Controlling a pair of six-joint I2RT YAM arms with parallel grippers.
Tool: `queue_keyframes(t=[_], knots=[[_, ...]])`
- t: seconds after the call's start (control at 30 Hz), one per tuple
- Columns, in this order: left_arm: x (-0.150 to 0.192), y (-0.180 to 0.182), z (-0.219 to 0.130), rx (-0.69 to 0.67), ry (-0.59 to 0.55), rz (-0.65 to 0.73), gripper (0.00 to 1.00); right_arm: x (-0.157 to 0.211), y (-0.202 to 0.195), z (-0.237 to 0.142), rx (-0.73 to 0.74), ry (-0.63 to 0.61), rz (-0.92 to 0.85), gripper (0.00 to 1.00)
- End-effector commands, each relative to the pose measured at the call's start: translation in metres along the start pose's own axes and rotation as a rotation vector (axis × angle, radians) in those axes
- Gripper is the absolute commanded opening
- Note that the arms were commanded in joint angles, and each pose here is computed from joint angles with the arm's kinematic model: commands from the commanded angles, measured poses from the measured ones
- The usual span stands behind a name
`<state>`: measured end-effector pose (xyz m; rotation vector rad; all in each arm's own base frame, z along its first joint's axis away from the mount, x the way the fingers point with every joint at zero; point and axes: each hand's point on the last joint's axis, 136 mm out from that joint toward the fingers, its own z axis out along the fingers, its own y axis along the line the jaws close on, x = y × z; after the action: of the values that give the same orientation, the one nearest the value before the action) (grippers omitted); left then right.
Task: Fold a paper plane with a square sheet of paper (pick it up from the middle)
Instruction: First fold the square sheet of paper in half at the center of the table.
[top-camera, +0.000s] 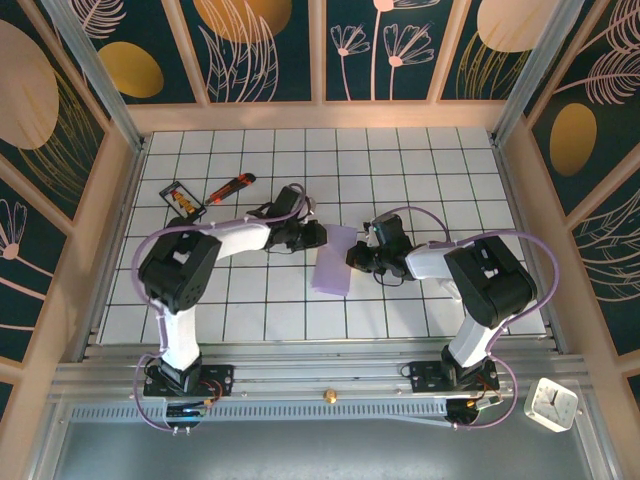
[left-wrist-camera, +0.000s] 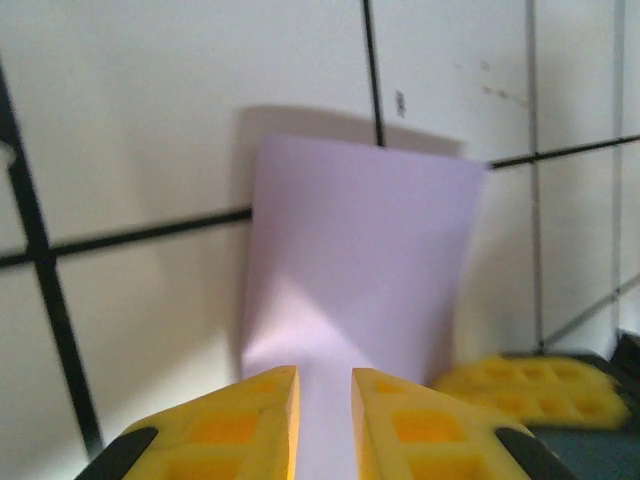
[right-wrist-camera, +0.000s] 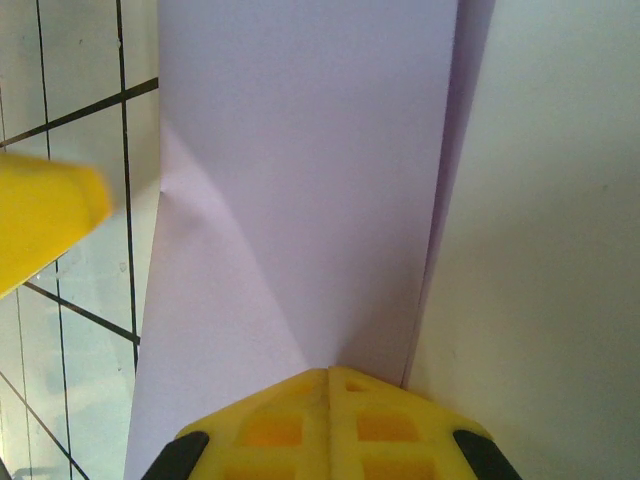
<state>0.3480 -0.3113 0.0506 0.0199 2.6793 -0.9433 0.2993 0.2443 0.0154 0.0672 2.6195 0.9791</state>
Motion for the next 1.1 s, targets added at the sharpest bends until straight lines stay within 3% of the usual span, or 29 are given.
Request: queue_keyframes(t=[0.0, 0.23, 0.7, 0.93, 1.07], knots=[[0.017, -0.021, -0.02, 0.071, -0.006, -0.011, 0.22, 0.048, -0.06, 0.002, 0.215, 0.128, 0.074, 0.0], [0.058, -0.003, -0.009, 0.073, 0.088, -0.038, 0.14, 0.048, -0.059, 0.004, 0.211, 0.133, 0.073, 0.0], [0.07, 0.029, 0.007, -0.02, 0.147, -0.031, 0.1, 0.05, -0.061, 0.002, 0.216, 0.132, 0.077, 0.0], [0.046, -0.015, -0.012, 0.12, 0.082, -0.025, 0.13, 0.051, -0.062, 0.002, 0.217, 0.132, 0.078, 0.0], [0.038, -0.015, -0.003, 0.109, 0.077, -0.019, 0.14, 0.05, -0.06, 0.002, 0.211, 0.13, 0.075, 0.0]])
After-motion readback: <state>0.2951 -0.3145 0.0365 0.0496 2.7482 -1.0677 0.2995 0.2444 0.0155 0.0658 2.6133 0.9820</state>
